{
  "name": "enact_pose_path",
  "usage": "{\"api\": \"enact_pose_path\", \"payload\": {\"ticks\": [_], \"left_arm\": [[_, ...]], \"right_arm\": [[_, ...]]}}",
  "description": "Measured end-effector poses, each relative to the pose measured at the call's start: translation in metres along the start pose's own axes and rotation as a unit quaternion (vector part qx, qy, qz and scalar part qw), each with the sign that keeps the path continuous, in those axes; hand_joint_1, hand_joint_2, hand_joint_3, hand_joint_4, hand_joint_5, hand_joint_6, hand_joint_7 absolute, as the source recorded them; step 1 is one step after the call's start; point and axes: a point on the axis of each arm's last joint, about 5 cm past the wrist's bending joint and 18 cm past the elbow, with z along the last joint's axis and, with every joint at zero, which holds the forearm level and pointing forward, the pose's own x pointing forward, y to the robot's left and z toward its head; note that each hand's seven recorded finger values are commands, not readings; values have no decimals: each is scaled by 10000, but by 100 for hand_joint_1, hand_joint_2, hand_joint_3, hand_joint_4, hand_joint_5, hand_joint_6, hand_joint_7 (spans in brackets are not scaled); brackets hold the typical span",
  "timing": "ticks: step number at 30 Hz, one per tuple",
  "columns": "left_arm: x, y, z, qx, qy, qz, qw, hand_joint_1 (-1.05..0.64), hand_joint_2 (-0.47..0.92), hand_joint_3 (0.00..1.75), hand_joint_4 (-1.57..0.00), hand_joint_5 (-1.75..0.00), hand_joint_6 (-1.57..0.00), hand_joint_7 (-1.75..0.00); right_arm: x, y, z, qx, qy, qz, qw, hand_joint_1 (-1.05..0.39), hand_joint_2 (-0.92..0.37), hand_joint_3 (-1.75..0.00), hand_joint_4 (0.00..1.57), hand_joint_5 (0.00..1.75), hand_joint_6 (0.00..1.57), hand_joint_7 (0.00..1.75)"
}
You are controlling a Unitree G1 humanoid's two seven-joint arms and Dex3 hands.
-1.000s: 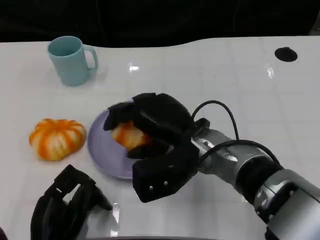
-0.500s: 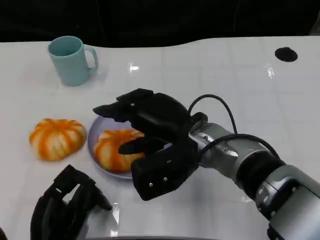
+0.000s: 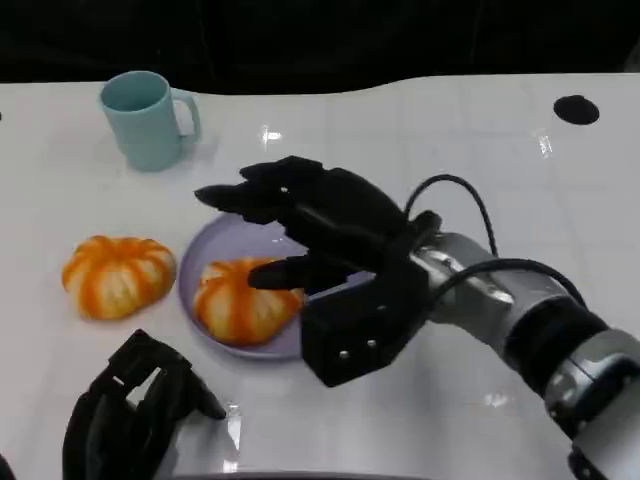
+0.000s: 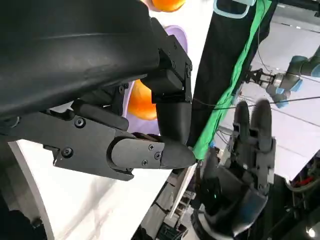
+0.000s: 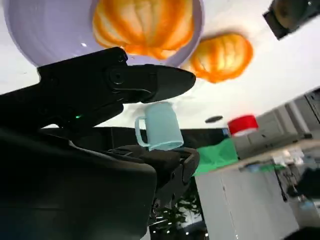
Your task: Grasp the bread from the table and place it into the plate.
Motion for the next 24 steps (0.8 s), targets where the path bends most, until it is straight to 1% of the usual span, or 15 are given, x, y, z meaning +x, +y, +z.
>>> {"api": "enact_pose_path", "payload": {"ticks": [3,5,7,9,11,12,14,16,17,18,19,20,21,23,24], "left_arm": [[3,1,-5,-1,7,3,10000,-57,92,26,-62,-175,-53,-148],[5,-1,-8,10,12,-4,10000,-57,92,25,-63,-175,-52,-151],[9,-6,-8,27,6,-15,10000,-57,92,25,-63,-175,-51,-155],[9,-7,-9,29,7,-17,10000,-57,92,25,-63,-175,-49,-156],[10,-9,-11,20,10,-20,10000,-57,92,25,-63,-175,-49,-156],[11,-11,-12,16,11,-21,10000,-58,92,24,-63,-175,-49,-156],[13,-15,-16,5,16,-23,10000,-59,92,24,-64,-175,-50,-156],[17,-22,-21,-14,27,-32,10000,-58,92,25,-63,-175,-49,-154],[19,-24,-23,-23,34,-36,10000,-58,92,25,-63,-175,-49,-154],[19,-25,-24,-28,34,-37,10000,-57,92,26,-62,-175,-49,-153],[19,-24,-23,-28,32,-35,10000,-57,92,26,-62,-175,-49,-153],[18,-23,-23,-29,29,-34,10000,-57,92,26,-62,-175,-49,-152],[18,-22,-22,-30,28,-37,10000,-57,92,26,-63,-175,-51,-152],[21,-26,-24,-30,30,-47,10000,-57,92,26,-63,-175,-51,-152],[22,-27,-25,-31,31,-48,10000,-57,92,26,-63,-175,-52,-152]], "right_arm": [[-149,21,-71,600,25,-116,9981,-77,-92,-45,10,24,20,0],[-233,44,-100,1019,32,-173,9946,-76,-92,-44,11,25,20,0],[-331,55,-132,1659,63,-303,9857,-76,-92,-42,16,28,22,1],[-423,51,-163,2283,62,-455,9725,-75,-92,-42,21,31,27,3],[-532,46,-196,2905,26,-639,9547,-74,-92,-42,25,33,31,5],[-586,44,-209,3224,-1,-720,9439,-73,-92,-42,27,35,33,6],[-685,45,-240,3721,-54,-791,9248,-71,-92,-43,31,37,37,8],[-783,45,-276,4154,-150,-846,9056,-66,-92,-40,40,42,45,11],[-845,54,-303,4423,-184,-893,8922,-64,-92,-40,45,45,48,12],[-912,69,-332,4716,-206,-938,8766,-64,-92,-40,51,53,56,12],[-983,92,-360,4991,-220,-997,8605,-64,-92,-40,53,56,58,13],[-1051,118,-380,5210,-228,-1060,8466,-64,-92,-40,53,58,60,12],[-1112,147,-395,5378,-218,-1105,8355,-62,-92,-41,59,67,68,15],[-1218,197,-417,5699,-215,-1156,8132,-61,-92,-42,61,76,75,16],[-1266,221,-425,5847,-215,-1165,8025,-60,-92,-42,56,93,80,18]]}}
